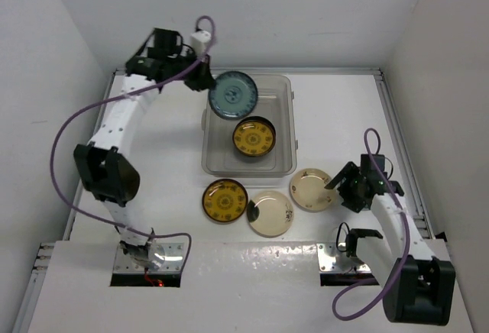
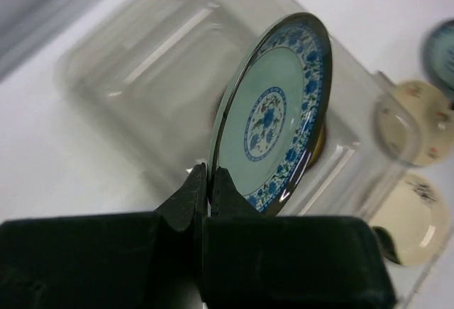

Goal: Place the plates into the plastic bin on the countertop

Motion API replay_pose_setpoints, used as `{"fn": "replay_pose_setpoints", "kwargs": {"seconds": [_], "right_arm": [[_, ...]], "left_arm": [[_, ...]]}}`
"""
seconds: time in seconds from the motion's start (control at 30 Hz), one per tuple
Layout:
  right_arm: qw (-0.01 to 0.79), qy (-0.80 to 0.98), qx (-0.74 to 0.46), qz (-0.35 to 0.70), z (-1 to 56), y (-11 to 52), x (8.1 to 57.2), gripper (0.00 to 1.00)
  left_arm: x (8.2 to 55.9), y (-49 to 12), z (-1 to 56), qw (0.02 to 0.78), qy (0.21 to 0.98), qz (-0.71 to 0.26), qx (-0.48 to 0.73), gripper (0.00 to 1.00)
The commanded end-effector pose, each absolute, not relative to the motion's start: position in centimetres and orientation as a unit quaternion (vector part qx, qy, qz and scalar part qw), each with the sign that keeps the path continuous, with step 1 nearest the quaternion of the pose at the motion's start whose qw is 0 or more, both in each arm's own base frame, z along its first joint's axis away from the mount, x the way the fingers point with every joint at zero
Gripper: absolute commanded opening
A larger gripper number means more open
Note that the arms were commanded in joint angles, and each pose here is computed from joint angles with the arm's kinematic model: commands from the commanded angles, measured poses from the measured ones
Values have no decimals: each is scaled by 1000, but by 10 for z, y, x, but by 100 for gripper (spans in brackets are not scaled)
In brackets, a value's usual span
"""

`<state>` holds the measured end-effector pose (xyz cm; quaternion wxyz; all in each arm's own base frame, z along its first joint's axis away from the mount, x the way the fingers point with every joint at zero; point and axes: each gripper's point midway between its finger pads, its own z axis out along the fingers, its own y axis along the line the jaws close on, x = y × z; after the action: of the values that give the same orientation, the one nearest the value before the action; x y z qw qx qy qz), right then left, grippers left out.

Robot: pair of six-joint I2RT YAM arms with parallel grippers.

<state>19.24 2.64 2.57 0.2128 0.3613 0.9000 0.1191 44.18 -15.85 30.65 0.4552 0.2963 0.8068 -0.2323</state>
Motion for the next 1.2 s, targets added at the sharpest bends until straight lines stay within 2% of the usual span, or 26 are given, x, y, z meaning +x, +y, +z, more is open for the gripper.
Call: {"fn": "replay_pose_setpoints", "kwargs": {"seconds": [0.0,0.03,0.13,0.33,0.43,0.47,0.57,0.6,0.63,0.67,0.7,0.77,0.8,0.9,1.03,1.13,1.17], "right_arm": [[205,886,400,118,19,26,183,75],[200,884,404,124,18,29,181,75],[188,881,411,139,6,36,175,75],[193,869,419,180,-12,48,178,71],[201,866,418,188,-15,49,184,65],[202,866,419,185,-17,48,184,62],[200,863,428,176,-27,46,180,53],[206,861,431,173,-30,43,181,50],[207,859,435,171,-31,43,181,47],[214,858,436,168,-32,40,182,40],[217,856,439,163,-32,38,183,35],[224,855,440,156,-32,35,184,25],[229,855,443,140,-32,29,184,14],[246,857,435,124,-23,21,191,0],[290,852,427,92,2,4,202,0],[340,839,421,63,38,-13,216,0],[374,829,411,67,67,-17,231,0]], "left_arm": [[449,-202,257,390,827,-286,287,0],[451,-217,234,364,834,-295,291,0],[454,-245,214,344,832,-311,306,0],[468,-262,151,296,856,-298,300,0],[472,-256,130,283,871,-276,290,10],[469,-257,119,274,875,-269,295,19],[471,-245,106,271,887,-234,292,27],[469,-246,101,267,888,-225,299,36],[468,-243,103,268,889,-217,302,41],[465,-241,102,263,889,-215,307,48],[465,-241,102,263,889,-215,307,51],[464,-239,100,260,890,-210,310,54],[465,-239,108,266,887,-208,315,55],[467,-238,126,281,882,-203,319,57],[473,-226,154,307,877,-194,316,58],[477,-213,173,322,875,-193,304,59],[480,-208,186,337,871,-191,301,59]]}}
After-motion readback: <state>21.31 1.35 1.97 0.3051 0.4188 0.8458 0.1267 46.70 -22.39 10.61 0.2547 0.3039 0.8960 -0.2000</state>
